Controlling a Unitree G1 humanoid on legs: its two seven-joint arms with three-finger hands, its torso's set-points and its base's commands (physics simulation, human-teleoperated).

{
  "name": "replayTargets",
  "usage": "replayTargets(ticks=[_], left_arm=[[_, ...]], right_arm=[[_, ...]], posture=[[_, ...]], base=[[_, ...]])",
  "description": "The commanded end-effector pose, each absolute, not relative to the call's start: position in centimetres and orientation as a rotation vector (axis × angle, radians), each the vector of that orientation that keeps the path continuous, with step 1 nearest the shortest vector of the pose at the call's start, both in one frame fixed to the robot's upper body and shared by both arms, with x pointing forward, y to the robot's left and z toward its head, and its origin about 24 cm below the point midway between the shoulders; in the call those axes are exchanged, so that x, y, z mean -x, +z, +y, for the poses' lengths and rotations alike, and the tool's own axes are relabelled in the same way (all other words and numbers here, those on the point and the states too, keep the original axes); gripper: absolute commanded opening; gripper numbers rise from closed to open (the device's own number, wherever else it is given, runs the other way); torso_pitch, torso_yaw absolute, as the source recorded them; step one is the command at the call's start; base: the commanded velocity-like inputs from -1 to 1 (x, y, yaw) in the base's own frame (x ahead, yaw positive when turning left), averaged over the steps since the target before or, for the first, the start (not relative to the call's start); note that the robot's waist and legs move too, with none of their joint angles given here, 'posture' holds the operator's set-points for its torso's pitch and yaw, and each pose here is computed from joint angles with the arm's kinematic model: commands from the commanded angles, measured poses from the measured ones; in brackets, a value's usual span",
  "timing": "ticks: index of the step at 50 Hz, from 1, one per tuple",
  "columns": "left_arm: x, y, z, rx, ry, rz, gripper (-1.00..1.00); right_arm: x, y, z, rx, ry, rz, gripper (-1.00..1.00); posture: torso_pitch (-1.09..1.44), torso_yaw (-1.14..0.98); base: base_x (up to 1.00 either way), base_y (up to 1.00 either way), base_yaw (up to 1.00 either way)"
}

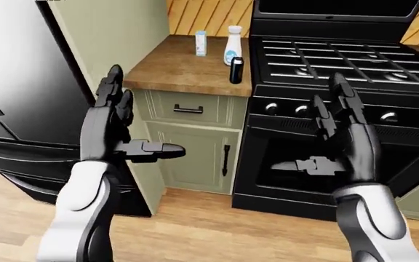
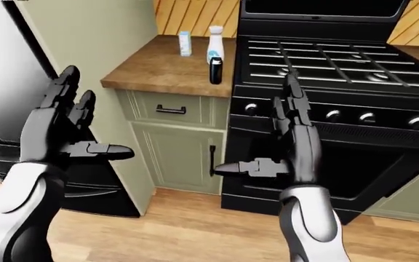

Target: Move the drinks to the dining counter.

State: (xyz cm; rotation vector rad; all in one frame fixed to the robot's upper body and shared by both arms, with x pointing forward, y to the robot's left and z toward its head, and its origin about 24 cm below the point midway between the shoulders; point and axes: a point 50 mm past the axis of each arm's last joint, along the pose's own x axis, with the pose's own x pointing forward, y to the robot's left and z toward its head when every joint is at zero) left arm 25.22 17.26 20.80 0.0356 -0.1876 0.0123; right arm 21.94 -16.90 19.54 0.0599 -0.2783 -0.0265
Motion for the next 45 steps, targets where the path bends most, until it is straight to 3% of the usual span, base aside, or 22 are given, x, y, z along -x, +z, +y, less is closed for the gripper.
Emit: replayTargets(ticks=[1, 45], left_arm=[[-24.99, 21.86, 16.87, -0.038, -0.007, -0.253, 1.00], [-24.91, 22.36, 16.44, -0.030, -0.010, -0.258, 1.00]], right_arm=[[-21.64, 20.38, -17.04, -0.053, -0.035, -0.329, 1.00], [-20.96, 20.29, -17.36, -0.069, -0.039, -0.352, 1.00]], posture=[[0.00, 0.00], [0.00, 0.00]], base=[[0.45, 0.00, 0.00], [0.36, 0.00, 0.00]])
